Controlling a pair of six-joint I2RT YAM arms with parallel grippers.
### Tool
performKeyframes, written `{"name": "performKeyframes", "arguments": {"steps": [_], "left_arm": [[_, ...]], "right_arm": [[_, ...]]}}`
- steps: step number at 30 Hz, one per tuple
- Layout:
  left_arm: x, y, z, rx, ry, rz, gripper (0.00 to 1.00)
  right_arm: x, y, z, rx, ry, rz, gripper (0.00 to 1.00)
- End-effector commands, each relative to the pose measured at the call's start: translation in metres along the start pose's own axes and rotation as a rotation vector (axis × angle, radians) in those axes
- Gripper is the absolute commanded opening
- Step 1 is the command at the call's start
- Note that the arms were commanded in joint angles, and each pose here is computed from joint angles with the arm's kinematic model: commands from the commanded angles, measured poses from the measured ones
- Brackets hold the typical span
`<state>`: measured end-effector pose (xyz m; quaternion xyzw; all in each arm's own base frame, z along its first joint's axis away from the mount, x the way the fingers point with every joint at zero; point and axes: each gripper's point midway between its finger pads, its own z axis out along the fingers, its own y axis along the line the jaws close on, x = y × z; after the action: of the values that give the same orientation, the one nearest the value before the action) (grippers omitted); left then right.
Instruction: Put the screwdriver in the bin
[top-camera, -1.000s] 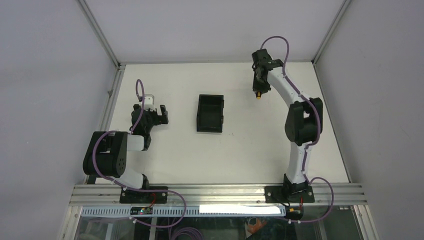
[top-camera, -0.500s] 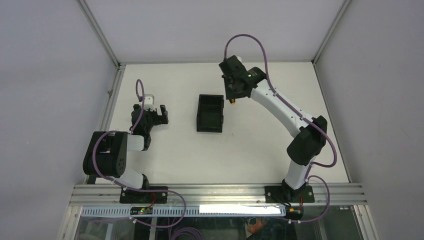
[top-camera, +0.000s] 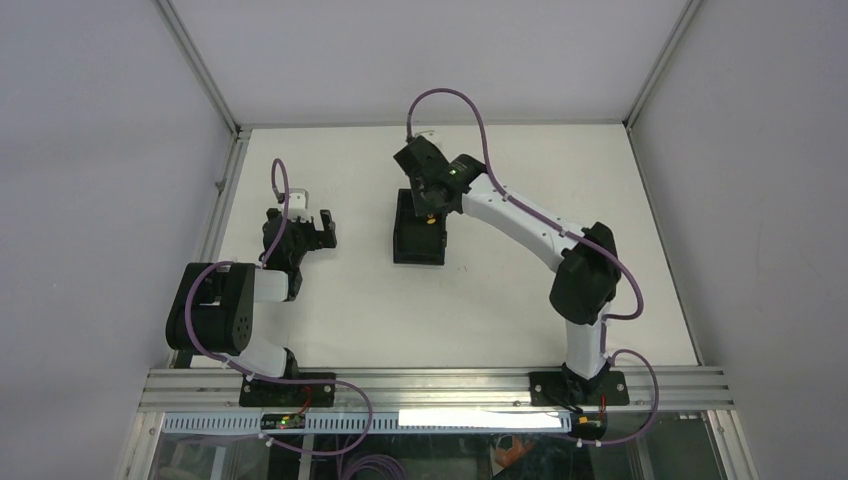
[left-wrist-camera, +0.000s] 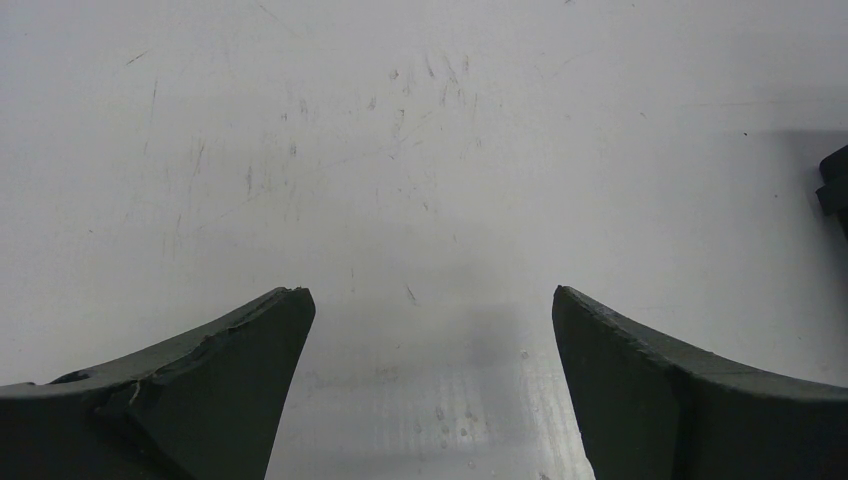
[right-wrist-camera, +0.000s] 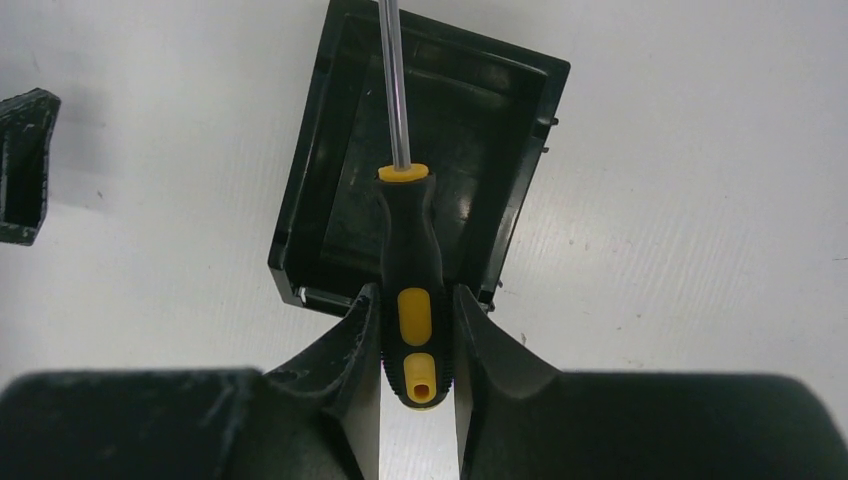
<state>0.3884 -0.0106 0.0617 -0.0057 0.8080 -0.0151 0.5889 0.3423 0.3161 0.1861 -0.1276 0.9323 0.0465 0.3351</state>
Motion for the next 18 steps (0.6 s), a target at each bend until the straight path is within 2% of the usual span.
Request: {"name": "performKeyframes", "arguments": {"steps": [1,12,18], "left_arm": [[-0.018,-0.007,0.0,0.022,-0.056,-0.015,0.99],[-0.018,-0.007,0.0,0.022,-0.057,-0.015,0.99],[-0.018,-0.007,0.0,0.023,-0.057,-0.015,0.99]], "right_arm": [[-0.004,0.009,0.023,0.019,-0.056,0.08,0.0],[0.048,0.024,0.081,-0.021,0.04,0.077,0.0],[0.066,0.021,0.105,0.018,0.077,0.063,0.1]]}}
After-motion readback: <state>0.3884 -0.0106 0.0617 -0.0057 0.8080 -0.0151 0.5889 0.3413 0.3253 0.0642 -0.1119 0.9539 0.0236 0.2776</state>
